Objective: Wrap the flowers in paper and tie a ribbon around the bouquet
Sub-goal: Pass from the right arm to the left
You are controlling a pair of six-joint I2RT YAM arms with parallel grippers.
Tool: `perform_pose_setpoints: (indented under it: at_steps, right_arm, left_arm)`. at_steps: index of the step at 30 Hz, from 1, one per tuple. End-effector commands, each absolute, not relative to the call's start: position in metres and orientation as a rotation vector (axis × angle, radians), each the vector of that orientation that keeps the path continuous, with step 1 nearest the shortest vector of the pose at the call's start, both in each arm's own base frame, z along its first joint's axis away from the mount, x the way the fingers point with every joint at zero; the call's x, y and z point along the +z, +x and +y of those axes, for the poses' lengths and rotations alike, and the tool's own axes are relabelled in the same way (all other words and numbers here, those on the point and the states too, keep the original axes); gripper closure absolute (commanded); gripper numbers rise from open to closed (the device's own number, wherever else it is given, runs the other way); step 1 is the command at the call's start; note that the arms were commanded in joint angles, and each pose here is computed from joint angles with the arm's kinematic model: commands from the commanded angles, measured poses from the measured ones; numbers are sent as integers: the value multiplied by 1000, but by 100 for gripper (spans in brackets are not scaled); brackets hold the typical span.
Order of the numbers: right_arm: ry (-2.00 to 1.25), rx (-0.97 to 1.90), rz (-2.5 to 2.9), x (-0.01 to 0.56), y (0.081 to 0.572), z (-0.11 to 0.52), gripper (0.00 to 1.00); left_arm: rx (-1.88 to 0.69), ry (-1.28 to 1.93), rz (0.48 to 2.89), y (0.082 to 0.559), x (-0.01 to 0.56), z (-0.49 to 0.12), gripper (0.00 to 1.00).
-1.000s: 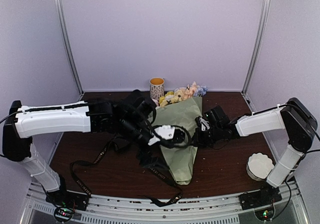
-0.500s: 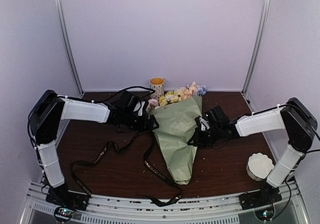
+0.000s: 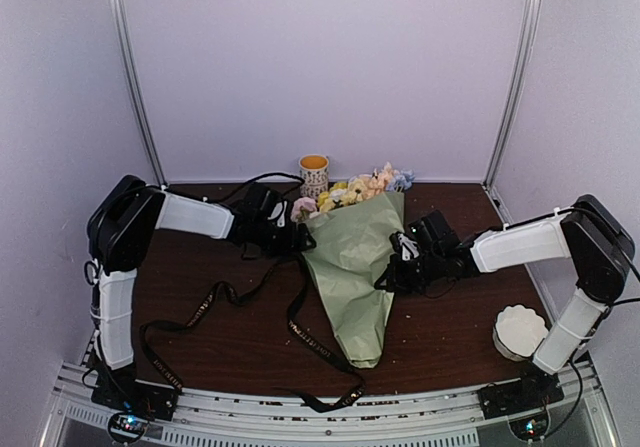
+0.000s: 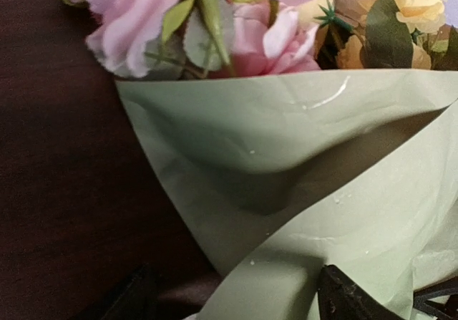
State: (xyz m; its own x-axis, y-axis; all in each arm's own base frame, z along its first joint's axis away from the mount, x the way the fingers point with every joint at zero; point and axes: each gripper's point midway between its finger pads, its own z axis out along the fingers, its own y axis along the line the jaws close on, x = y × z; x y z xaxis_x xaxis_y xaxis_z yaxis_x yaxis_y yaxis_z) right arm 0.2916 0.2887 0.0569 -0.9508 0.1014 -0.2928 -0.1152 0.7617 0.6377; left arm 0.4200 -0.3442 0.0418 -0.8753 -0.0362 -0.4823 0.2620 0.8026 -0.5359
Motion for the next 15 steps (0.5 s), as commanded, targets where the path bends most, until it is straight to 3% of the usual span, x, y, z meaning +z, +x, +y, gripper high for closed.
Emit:
perform_pose_setpoints:
  at_steps: [1,9,15]
  right_arm:
    - [-34,1030,2564,78,305,301,100]
    - [-36,1032,2558,82,306,301,100]
    - [-44,1035,2554,84,307,303,100]
  left_arm:
    - [-938,213,2515,418,37,-364,20]
    - [-1080,198,2532,413,22,-379,36]
    - [-1160,199,2493,413,29,-387,58]
